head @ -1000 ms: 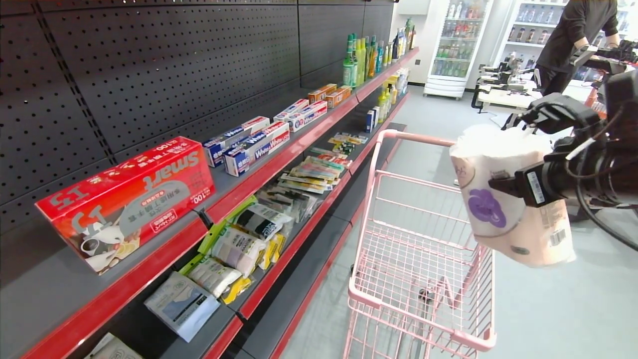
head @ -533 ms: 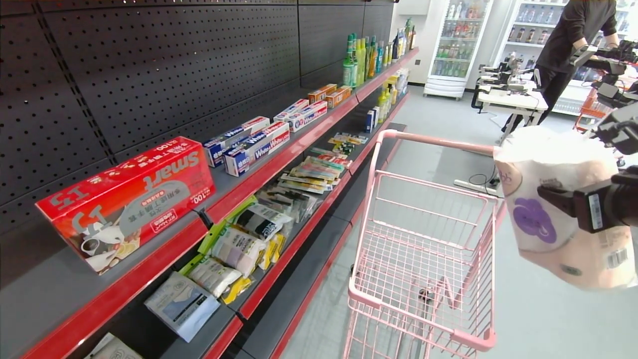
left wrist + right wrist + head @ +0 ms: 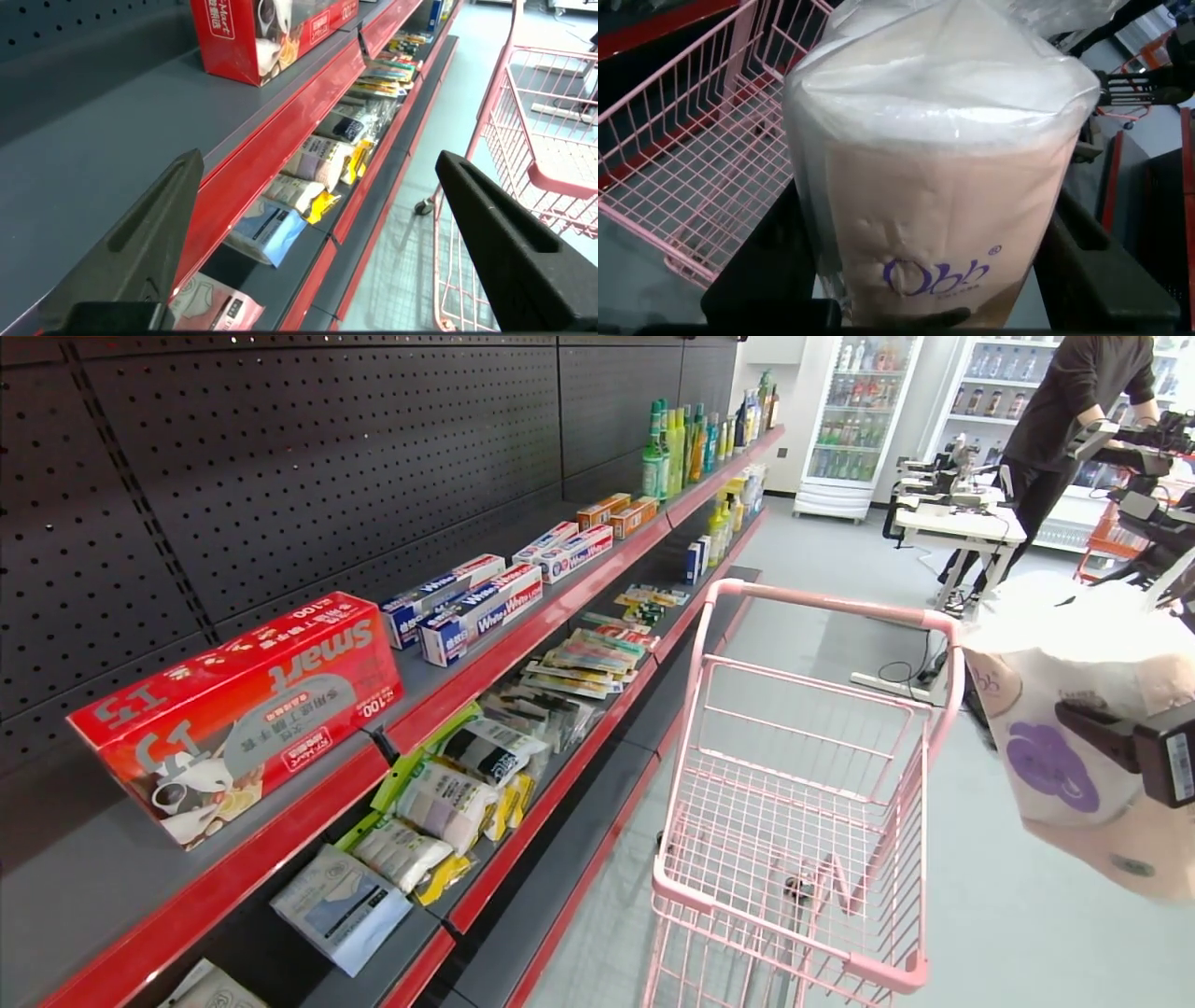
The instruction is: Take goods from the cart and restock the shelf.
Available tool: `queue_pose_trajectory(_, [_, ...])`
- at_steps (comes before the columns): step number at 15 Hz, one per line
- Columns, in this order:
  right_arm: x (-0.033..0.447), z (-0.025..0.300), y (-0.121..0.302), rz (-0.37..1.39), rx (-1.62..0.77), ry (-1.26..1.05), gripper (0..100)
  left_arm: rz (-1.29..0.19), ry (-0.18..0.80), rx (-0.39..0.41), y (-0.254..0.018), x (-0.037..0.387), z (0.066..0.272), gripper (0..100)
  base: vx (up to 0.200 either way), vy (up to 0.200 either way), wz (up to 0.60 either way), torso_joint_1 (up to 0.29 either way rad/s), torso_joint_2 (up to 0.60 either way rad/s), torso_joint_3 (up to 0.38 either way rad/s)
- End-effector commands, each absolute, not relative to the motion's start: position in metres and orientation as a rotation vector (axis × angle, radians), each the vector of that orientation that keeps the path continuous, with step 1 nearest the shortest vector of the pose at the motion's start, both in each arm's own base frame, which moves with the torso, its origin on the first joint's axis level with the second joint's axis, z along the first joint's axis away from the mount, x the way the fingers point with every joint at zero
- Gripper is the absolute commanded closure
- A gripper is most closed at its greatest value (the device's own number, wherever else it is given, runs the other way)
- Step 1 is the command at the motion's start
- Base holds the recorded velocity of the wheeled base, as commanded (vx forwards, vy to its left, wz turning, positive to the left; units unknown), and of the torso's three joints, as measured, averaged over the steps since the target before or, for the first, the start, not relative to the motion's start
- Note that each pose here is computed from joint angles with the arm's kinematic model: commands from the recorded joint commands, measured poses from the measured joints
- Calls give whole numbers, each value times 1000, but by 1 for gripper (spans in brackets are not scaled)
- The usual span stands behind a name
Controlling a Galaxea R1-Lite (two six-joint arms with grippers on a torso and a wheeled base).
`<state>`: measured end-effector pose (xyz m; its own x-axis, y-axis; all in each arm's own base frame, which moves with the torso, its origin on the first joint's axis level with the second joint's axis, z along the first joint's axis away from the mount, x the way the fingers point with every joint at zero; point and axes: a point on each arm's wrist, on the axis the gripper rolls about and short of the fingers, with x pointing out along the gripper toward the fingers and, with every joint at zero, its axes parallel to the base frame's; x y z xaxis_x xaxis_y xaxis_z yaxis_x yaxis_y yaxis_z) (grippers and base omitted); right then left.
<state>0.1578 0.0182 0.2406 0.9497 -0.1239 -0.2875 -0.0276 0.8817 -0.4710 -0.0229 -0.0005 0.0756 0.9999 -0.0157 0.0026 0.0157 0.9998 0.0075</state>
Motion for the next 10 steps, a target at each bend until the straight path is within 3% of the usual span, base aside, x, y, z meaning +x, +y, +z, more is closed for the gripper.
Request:
queue_pose_trajectory(1, [159, 239, 19, -46, -495, 327, 100, -15, -2, 8, 0, -23, 76, 0, 0, 0, 0, 0, 0, 0])
queue_pose_trajectory(10, [167, 232, 20, -35, -511, 364, 100, -14, -2, 8, 0, -23, 76, 0, 0, 0, 0, 162, -353, -185])
